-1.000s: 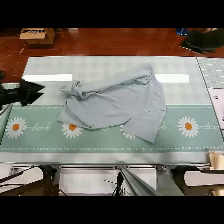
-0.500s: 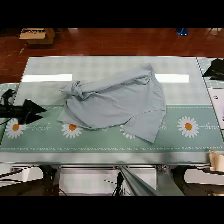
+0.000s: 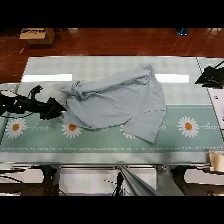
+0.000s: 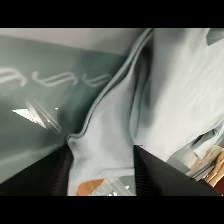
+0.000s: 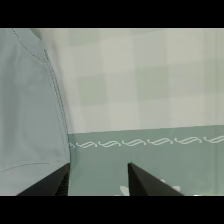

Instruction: Fold the shirts.

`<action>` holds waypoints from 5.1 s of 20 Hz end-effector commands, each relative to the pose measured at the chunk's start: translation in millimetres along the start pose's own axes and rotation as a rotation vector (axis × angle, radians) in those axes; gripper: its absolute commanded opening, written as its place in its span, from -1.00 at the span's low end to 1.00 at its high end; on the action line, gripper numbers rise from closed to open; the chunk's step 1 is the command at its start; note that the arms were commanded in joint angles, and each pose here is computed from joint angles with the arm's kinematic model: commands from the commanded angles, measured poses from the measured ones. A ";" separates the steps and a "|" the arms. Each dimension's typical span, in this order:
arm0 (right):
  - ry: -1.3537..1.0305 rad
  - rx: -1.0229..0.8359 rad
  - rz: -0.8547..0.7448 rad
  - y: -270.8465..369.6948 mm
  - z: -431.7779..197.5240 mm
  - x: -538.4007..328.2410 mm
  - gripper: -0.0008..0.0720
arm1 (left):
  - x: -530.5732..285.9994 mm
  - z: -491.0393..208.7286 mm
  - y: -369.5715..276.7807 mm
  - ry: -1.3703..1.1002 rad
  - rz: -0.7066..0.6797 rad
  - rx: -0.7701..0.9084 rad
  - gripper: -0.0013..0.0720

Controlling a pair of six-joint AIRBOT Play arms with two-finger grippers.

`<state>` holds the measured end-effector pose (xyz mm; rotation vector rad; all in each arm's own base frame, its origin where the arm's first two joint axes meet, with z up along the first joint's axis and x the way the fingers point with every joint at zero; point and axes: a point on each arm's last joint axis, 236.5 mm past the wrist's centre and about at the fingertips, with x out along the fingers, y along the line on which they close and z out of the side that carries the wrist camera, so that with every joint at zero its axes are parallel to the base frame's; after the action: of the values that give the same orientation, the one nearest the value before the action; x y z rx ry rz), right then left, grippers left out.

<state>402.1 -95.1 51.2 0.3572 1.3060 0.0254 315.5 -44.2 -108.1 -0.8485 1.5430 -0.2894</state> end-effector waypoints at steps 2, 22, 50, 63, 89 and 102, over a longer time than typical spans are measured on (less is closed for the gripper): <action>0.011 0.004 0.009 2.2 -2.8 1.2 0.27 | 27.0 -15.9 -6.3 0.091 0.016 0.012 -0.73; 0.185 0.138 0.225 67.0 -115.9 158.2 0.37 | -12.1 -18.4 -31.4 0.025 -0.013 0.184 -0.91; -1.333 -0.240 -0.185 140.8 -144.2 -468.3 -0.91 | -442.8 -284.3 -315.8 -1.505 0.177 0.880 -0.92; -0.253 -0.476 -0.166 149.9 -8.5 -141.1 -0.91 | -272.8 -94.2 -210.6 -0.599 0.213 0.604 -0.92; -0.371 -0.199 -0.168 134.7 141.9 93.9 -0.90 | -129.8 179.5 -108.1 -0.621 0.364 0.423 -0.92; 0.044 -0.148 -0.202 120.0 41.5 89.5 -0.90 | -89.6 125.9 -84.7 -0.326 0.396 0.387 -0.91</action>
<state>515.9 27.0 13.8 0.0968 1.2496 -0.0326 477.6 -3.7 0.2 -0.2650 1.1607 -0.1251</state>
